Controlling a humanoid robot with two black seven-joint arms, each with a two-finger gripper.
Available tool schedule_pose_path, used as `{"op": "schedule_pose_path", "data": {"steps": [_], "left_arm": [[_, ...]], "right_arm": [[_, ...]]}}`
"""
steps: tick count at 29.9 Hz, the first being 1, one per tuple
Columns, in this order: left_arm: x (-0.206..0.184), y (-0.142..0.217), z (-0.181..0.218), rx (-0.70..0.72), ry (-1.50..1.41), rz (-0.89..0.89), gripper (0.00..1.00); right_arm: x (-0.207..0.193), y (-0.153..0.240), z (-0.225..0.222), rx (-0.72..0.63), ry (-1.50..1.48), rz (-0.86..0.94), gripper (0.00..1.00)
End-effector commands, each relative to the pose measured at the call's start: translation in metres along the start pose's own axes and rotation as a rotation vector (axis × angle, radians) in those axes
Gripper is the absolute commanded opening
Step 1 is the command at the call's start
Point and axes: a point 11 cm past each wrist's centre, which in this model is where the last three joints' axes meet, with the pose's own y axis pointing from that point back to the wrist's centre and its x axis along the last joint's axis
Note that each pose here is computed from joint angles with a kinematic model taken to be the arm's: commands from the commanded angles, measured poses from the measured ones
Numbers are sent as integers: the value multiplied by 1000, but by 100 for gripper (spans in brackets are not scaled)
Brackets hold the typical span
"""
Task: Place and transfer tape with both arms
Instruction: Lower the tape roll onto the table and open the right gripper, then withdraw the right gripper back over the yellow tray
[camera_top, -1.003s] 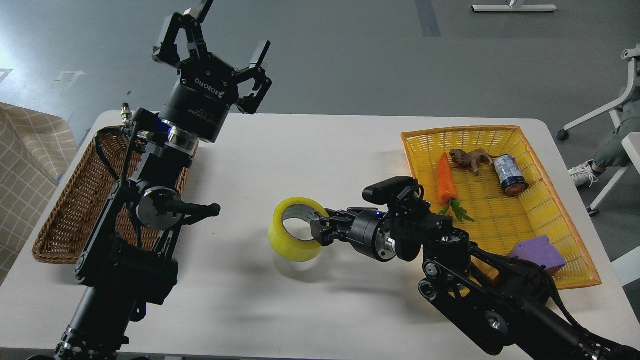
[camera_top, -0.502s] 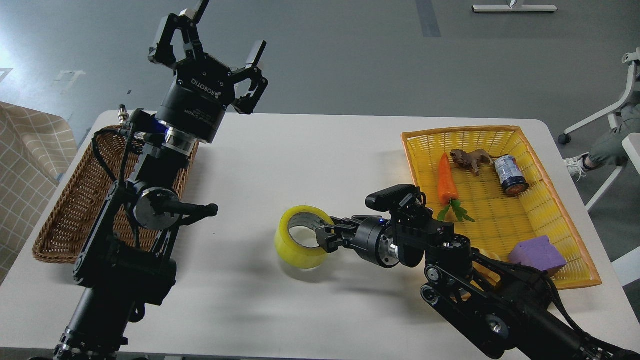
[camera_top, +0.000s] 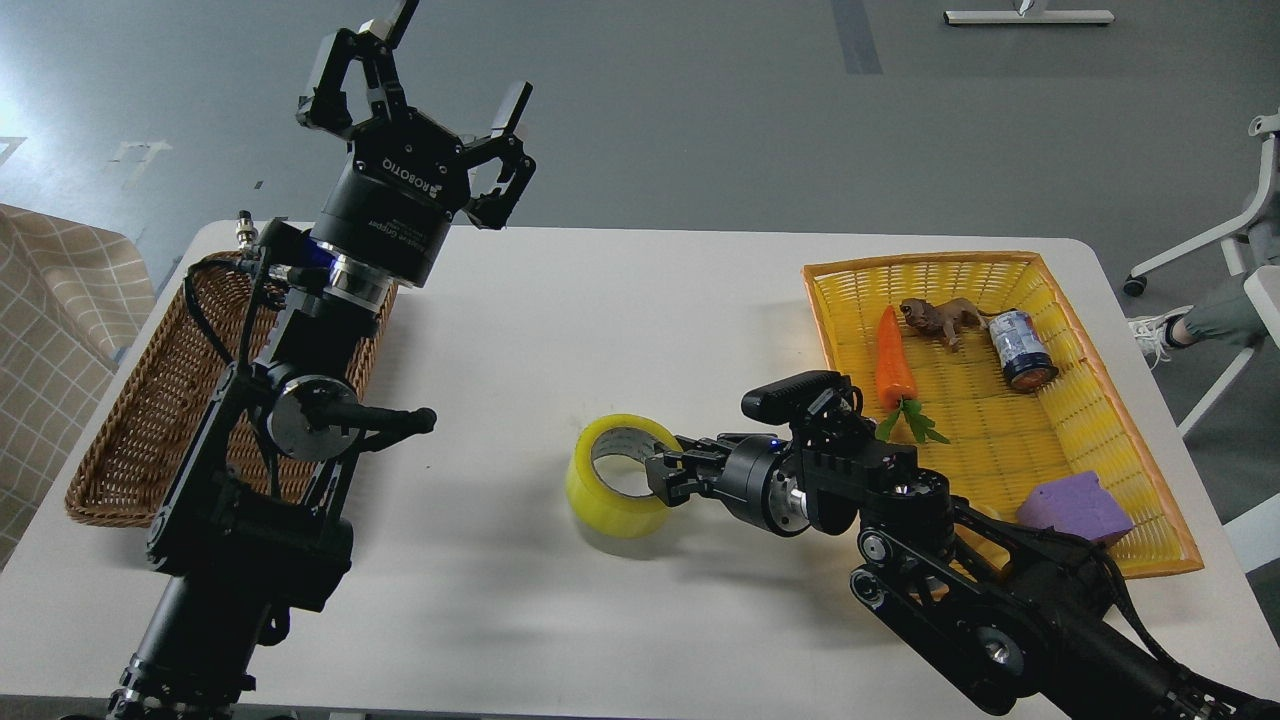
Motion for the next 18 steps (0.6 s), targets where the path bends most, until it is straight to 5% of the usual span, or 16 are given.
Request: {"op": "schedule_pose_path", "data": {"steps": [1, 6, 15, 17, 18], "left_arm": [[0, 0, 0, -1, 0, 1, 98], [1, 0, 2, -4, -1, 2, 98], [2, 1, 1, -3, 1, 5, 98], [2, 1, 1, 0, -2, 5, 98], [2, 1, 1, 0, -2, 5, 98]], "right_arm": [[-2, 0, 3, -7, -3, -5, 18], [1, -1, 2, -7, -2, 0, 42], [11, 0, 12, -31, -23, 22, 57], [20, 2, 15, -35, -42, 49, 75], [27, 5, 20, -44, -57, 69, 95]]}}
